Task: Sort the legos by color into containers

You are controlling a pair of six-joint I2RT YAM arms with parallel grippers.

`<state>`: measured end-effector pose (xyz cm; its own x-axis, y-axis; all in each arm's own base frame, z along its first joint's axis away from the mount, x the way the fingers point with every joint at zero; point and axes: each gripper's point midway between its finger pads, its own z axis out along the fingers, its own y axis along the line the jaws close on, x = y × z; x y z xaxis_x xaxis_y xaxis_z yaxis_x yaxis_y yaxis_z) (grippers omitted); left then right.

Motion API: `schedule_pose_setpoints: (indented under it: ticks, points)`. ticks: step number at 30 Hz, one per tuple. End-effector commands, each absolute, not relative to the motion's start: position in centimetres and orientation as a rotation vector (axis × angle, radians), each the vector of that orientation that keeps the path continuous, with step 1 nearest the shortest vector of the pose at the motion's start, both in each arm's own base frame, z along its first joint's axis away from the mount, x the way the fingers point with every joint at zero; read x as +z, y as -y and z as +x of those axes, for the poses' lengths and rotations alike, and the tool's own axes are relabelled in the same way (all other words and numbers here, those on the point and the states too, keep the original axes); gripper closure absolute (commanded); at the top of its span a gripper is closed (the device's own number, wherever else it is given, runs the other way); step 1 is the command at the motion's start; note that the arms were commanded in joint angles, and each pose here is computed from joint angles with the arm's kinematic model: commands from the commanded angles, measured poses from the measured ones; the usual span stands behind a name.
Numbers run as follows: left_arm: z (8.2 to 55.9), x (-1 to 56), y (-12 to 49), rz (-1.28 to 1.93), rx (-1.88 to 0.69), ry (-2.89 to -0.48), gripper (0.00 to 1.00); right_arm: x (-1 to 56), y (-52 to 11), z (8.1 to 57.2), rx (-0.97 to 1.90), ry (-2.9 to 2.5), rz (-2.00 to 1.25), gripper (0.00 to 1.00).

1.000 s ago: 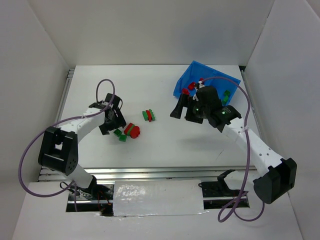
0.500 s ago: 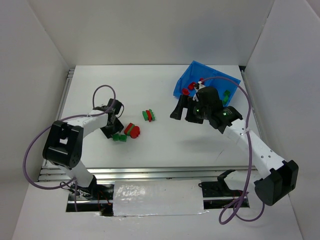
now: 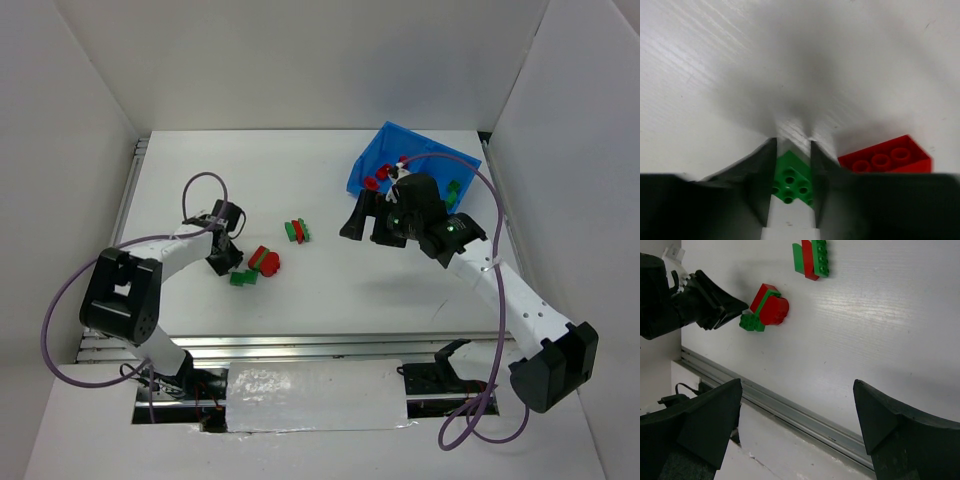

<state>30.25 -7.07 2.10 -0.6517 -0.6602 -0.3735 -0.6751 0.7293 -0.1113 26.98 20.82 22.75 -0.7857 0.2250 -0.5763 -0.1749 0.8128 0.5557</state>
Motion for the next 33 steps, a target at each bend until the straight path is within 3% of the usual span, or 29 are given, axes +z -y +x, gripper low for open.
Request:
schedule_pose_setpoints:
  ticks: [1, 4, 14, 28, 33]
  points:
    - [30.8, 4.2, 7.3, -1.018, -0.008, -2.494, 0.49, 23.9, -21.5, 26.7, 0.846, -2.299, 0.000, 0.01]
    - [30.4, 5.4, 6.7, -1.010, 0.005, -2.463, 0.29, 23.6, -21.5, 26.5, 0.846, -2.306, -0.002, 0.00]
    - [26.4, 7.6, 6.4, -1.226, -0.039, -2.413, 0.29, 23.3, -21.8, 26.4, 0.860, -2.309, -0.013, 0.01]
    - [27.7, 3.9, 9.4, -1.458, -0.176, -2.406, 0.28, 23.6, -22.1, 25.7, 0.875, -2.310, -0.096, 0.00]
    - [27.4, 2.5, 8.7, -1.499, -0.085, -2.412, 0.36, 23.9, -21.9, 25.5, 0.864, -2.300, -0.121, 0.00]
